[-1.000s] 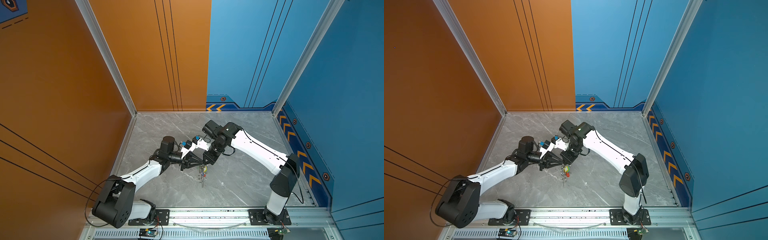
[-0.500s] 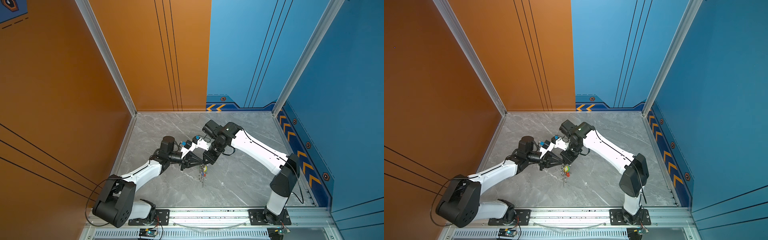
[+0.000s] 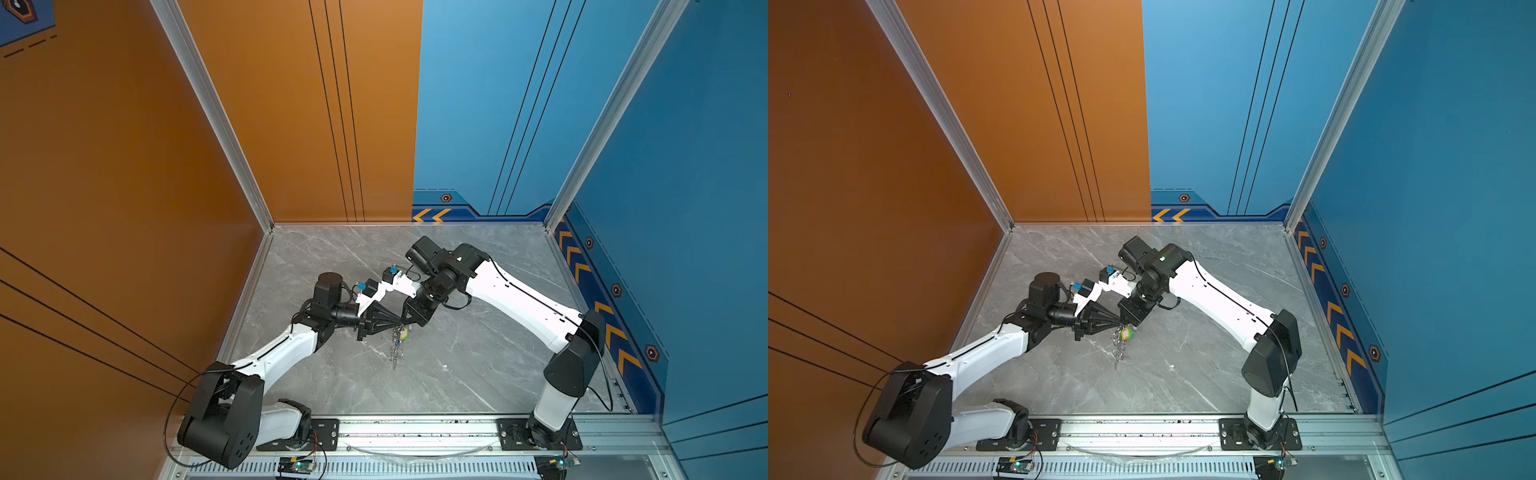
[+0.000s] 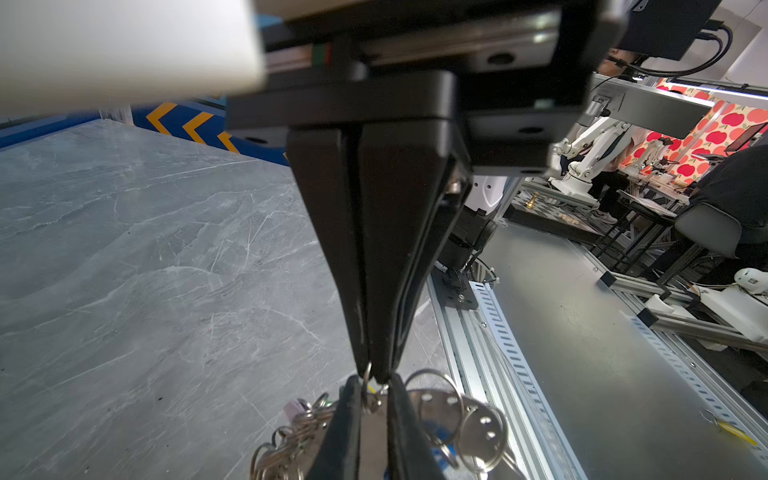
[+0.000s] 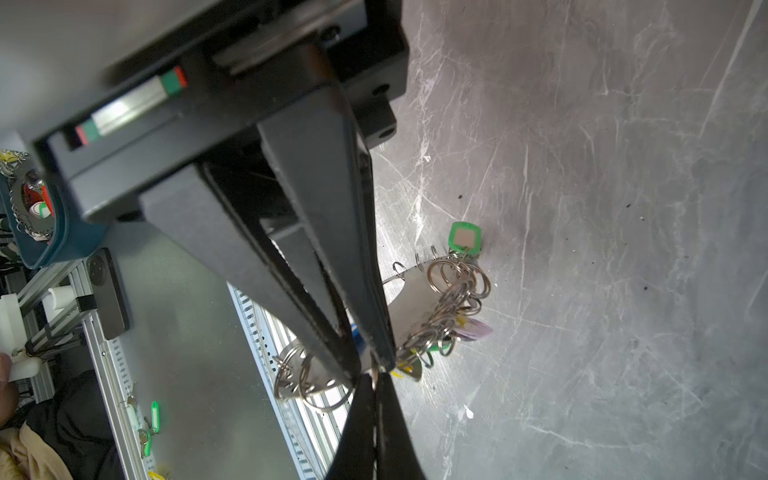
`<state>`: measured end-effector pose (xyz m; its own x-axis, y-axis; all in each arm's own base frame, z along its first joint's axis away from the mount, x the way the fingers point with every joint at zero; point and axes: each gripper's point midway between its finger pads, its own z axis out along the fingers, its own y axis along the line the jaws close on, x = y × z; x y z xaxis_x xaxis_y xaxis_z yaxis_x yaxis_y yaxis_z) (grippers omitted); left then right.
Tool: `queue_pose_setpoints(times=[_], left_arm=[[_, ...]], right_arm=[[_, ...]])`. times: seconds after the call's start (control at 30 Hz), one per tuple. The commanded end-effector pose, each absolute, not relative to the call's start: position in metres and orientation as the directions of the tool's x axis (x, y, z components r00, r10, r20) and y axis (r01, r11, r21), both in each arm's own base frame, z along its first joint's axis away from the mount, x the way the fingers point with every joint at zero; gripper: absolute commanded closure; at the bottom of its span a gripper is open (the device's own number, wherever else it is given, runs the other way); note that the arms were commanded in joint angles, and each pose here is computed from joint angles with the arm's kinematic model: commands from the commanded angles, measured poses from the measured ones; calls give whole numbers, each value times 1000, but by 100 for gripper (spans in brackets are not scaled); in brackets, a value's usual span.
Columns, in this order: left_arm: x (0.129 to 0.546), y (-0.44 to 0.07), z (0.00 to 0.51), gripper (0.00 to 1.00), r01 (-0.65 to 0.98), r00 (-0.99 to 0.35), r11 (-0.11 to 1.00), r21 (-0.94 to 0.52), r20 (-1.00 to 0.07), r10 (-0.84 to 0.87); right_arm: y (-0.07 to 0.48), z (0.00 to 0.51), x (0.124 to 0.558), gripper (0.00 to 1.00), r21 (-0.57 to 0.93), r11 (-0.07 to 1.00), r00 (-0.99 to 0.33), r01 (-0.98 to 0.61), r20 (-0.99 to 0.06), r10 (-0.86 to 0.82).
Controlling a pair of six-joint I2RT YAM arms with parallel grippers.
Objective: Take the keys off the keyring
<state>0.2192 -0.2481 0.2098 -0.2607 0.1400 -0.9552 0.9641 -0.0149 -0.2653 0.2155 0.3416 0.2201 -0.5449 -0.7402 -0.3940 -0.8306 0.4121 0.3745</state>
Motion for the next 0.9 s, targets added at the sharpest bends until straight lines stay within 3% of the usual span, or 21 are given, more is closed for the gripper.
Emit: queue_pose_setpoints(times=[0.0,0.53,0.87], left_arm=[[218,-244,205,86,954,-297,12,-298,-944,147],[212,-251,207,89,941,-323,-50,-333,-934,151],[210,-250,209,100,935,-333,-74,-346,-931,148]], right_arm=[[347,241,209,100,387,358,-516,-850,-470,-716],[366,236,220,100,378,360,-517,-853,-509,-688],[371,247,239,100,304,407,-506,-861,-589,-630]])
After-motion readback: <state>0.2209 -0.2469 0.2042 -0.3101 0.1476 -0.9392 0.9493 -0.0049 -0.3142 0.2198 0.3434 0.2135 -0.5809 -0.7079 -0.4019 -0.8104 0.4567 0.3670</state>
